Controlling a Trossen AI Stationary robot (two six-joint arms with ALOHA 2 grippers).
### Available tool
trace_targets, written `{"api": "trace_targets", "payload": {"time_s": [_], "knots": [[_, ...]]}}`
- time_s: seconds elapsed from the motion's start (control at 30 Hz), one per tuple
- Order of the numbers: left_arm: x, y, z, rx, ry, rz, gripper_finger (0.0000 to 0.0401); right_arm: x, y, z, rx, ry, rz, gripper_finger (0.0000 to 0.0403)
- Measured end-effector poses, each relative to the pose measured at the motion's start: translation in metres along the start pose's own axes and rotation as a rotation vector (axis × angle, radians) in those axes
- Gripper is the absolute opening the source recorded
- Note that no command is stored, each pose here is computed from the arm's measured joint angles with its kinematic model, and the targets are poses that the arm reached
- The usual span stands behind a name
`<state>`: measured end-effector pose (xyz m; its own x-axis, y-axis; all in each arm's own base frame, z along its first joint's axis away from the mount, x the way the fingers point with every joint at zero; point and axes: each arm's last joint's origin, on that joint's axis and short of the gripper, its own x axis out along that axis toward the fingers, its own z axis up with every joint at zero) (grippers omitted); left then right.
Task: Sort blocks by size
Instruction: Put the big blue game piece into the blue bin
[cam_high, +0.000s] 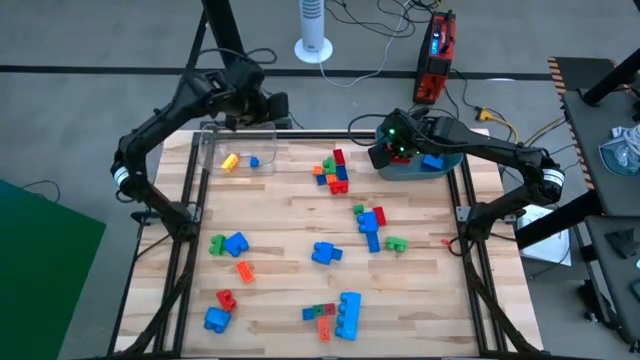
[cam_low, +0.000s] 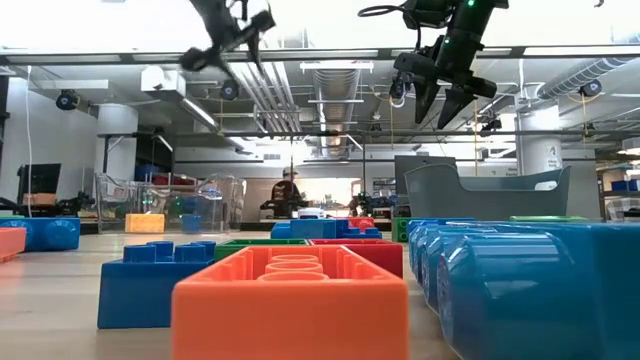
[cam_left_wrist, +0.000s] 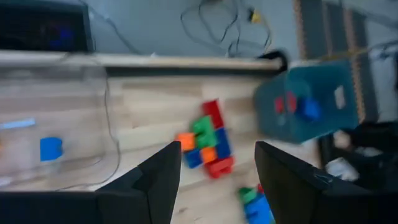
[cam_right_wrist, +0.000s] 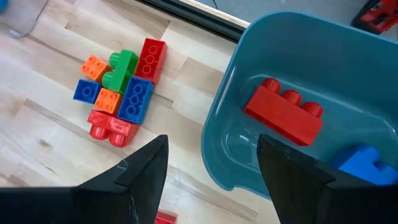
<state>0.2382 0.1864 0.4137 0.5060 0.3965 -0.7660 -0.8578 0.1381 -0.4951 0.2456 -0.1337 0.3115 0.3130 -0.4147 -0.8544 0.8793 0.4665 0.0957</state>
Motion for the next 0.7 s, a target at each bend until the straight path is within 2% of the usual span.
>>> {"api": "trace_targets", "payload": {"time_s": [0.37,0.53,0.7], "knots": [[-0.058,-0.02,0.011,-0.09,-0.247,-0.045,0.0191,0.0,0.0,0.0,0.0,0.0,0.0,0.0233],[-0.066,-0.024,0.011,-0.093,-0.286,-0.056,0.0191,0.0,0.0,0.0,0.0,0.0,0.0,0.0233],[-0.059,-0.023,0.008,-0.096,-0.271,-0.036,0.0191,0.0,0.0,0.0,0.0,0.0,0.0,0.0233]]}}
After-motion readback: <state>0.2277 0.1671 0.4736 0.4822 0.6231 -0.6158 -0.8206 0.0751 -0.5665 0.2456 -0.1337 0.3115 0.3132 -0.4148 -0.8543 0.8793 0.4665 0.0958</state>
